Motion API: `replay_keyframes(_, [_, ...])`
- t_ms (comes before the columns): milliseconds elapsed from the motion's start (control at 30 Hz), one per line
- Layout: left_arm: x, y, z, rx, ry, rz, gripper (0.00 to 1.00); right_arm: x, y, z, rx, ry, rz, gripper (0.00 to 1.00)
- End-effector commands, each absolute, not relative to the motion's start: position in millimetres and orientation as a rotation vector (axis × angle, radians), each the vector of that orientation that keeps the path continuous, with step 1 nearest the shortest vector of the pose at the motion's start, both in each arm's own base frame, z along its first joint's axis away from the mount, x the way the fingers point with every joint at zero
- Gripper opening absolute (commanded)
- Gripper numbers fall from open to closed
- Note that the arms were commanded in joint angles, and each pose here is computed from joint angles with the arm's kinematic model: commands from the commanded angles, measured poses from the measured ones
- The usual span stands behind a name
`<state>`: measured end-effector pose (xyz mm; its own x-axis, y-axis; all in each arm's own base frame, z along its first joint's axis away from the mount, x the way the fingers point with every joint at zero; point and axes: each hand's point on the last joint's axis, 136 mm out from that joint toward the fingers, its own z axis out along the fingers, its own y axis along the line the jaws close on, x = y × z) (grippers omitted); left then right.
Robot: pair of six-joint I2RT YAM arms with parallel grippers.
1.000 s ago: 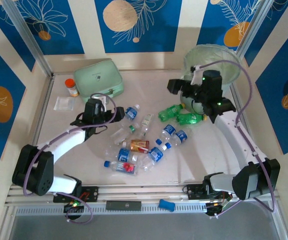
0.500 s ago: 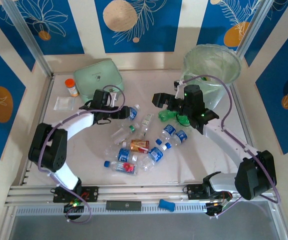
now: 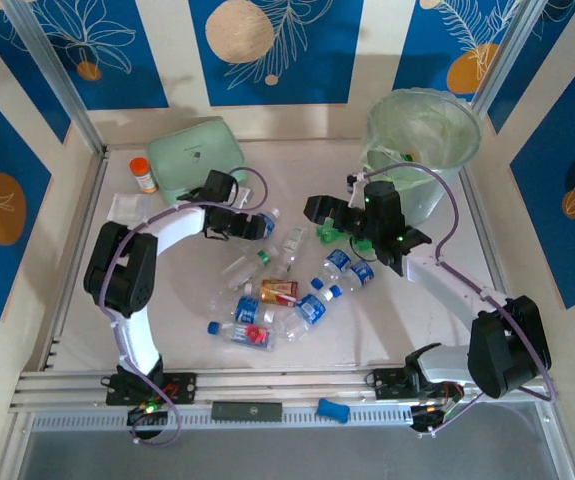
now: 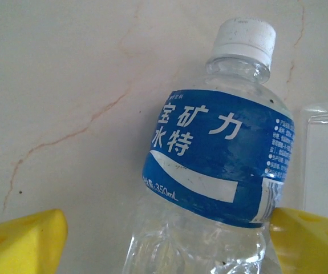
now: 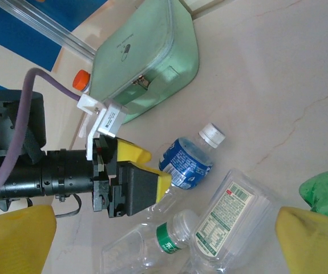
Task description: Put the plastic bottles in the bin
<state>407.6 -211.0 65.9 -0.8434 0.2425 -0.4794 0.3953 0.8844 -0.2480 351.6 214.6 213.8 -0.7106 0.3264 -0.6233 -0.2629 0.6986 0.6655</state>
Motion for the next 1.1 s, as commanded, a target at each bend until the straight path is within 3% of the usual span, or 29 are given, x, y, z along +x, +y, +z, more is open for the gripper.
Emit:
replay_keyframes(0, [405,-205,55,0.523,2.658,-0.388,0.91,348,215,217,0.059,2.127,1.001,0.99])
replay_keyframes(633, [423,-200,34,0.493,2.698,-0.272,0.80,345,199,202,0.155,2.184,0.936,0.99])
replay_keyframes(933, [426,-200,34,0.475,2.686,-0.262,0.55,350,198,206,0.138,2.184,0.966,0.99])
replay_keyframes(1067, [427,-202,38,0.455,2.670,-0.291,0.49,356,199,210,0.128,2.180,0.979,0.99])
